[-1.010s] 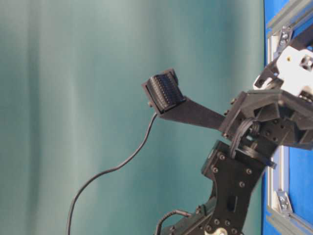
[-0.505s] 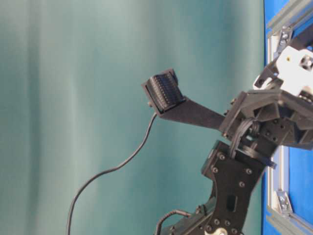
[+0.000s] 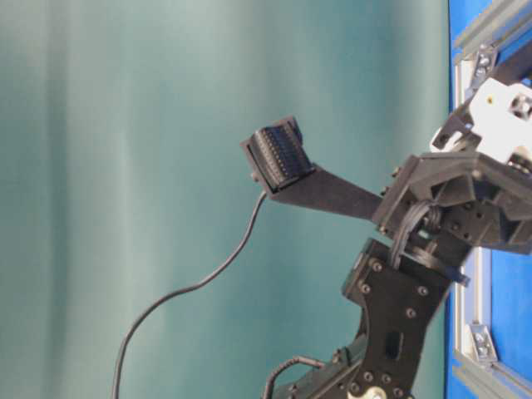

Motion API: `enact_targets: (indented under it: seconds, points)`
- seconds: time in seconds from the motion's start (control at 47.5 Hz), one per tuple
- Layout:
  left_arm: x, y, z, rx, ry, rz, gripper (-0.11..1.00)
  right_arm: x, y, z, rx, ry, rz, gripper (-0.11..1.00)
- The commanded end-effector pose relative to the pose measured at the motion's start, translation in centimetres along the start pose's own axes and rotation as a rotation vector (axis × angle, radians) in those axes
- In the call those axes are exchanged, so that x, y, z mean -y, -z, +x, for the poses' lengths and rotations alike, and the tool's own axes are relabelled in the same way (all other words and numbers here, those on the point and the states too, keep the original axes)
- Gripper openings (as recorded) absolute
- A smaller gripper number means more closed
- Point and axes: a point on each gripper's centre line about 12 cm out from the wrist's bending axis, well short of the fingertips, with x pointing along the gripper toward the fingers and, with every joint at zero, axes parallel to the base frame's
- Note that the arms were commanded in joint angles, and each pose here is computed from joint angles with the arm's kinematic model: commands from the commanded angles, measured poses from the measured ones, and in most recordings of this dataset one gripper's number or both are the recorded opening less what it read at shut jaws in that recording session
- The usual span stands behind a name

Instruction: Insert the wire through the string loop located on the right side.

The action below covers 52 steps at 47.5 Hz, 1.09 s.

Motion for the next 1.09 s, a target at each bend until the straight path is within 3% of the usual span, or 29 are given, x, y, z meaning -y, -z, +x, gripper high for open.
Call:
enact_targets:
  seconds: [0.0,0.084,0.147,0.316,0.379,0.905,0.989,1.073]
  points:
    - [0.37,-1.78,-0.19,0.044,0.008,0.003,0.82,-0.18,-0.85,0.15,0.03,-0.005,-0.001,-0.04]
    - [0.38,-1.67,-0.14,0.024,0.008,-0.002,0.78,-0.18,-0.89,0.13,0.032,-0.006,-0.001,-0.04]
    - [0.42,-1.75,0.01,0.01,0.008,-0.004,0.7,-0.2,-0.79,0.13,0.028,-0.006,-0.002,-0.04]
    - [0.5,-2.17,0.38,0.005,0.01,-0.004,0.21,-0.18,-0.91,0.13,0.033,-0.006,-0.001,-0.04]
    - [0.52,-2.29,0.45,0.008,0.01,-0.003,0.08,-0.22,-0.88,0.13,0.031,-0.007,-0.002,-0.04]
    - [0.51,-2.24,0.39,0.007,0.01,-0.001,0.08,-0.24,-0.8,0.11,0.028,-0.009,-0.003,-0.03]
    - [0.51,-2.17,0.43,0.005,0.01,0.0,0.08,-0.24,-0.84,0.13,0.028,-0.008,0.002,0.07]
    - [0.51,-2.17,0.38,0.005,0.01,0.0,0.08,-0.23,-0.84,0.13,0.028,-0.008,0.006,0.26]
